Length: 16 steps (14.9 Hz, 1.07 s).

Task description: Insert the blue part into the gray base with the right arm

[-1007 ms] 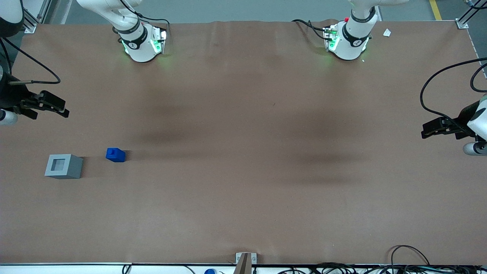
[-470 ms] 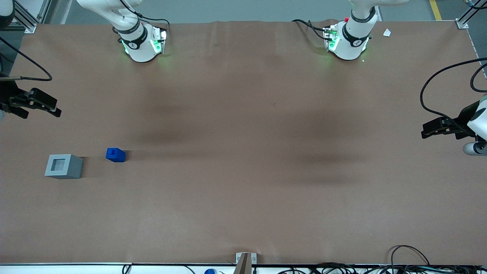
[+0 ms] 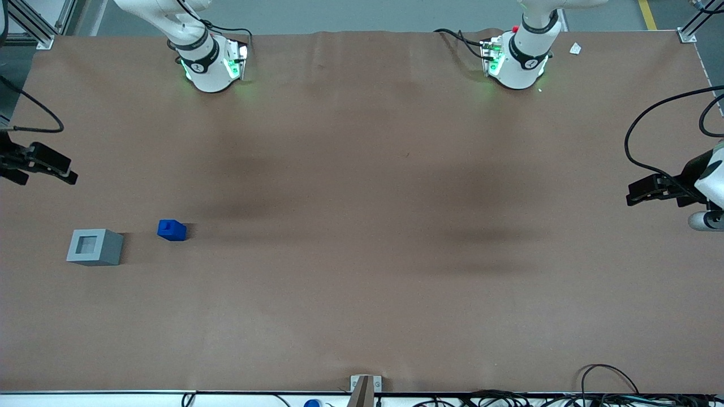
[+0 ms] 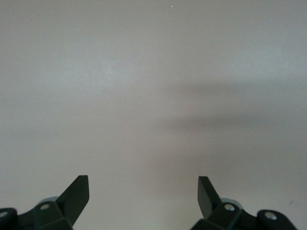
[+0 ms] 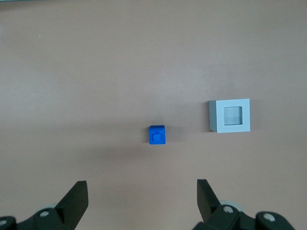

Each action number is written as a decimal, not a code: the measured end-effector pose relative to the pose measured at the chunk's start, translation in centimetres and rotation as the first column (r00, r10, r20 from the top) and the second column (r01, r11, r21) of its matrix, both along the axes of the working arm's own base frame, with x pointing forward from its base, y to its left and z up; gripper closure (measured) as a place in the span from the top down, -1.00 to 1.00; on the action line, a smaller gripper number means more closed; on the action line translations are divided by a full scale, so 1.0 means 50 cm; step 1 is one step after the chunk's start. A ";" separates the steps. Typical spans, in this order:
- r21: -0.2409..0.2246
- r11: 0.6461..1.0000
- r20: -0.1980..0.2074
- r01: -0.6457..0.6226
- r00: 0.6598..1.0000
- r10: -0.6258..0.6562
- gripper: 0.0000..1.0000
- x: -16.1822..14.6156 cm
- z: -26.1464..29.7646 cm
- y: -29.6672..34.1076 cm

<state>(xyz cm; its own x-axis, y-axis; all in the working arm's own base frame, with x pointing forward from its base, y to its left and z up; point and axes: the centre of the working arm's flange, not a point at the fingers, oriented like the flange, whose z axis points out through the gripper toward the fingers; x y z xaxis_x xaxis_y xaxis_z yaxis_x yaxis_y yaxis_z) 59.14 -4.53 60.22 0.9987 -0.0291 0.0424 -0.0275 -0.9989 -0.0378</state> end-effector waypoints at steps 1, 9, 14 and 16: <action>-0.001 1.000 -0.010 0.003 1.000 -0.003 1.00 0.010 -0.019 -0.003; -0.024 1.000 0.004 0.005 1.000 -0.005 1.00 0.103 -0.319 0.002; -0.037 0.999 -0.056 0.001 0.998 -0.003 1.00 0.123 -0.507 0.007; -0.037 0.999 -0.085 -0.002 0.996 -0.002 1.00 0.122 -0.543 0.008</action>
<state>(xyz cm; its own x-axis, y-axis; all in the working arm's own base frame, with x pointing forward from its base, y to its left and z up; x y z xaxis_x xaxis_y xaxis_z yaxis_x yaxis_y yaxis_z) 65.23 -4.12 33.06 0.9987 -0.0292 -0.0414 -0.0291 -0.9996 0.0021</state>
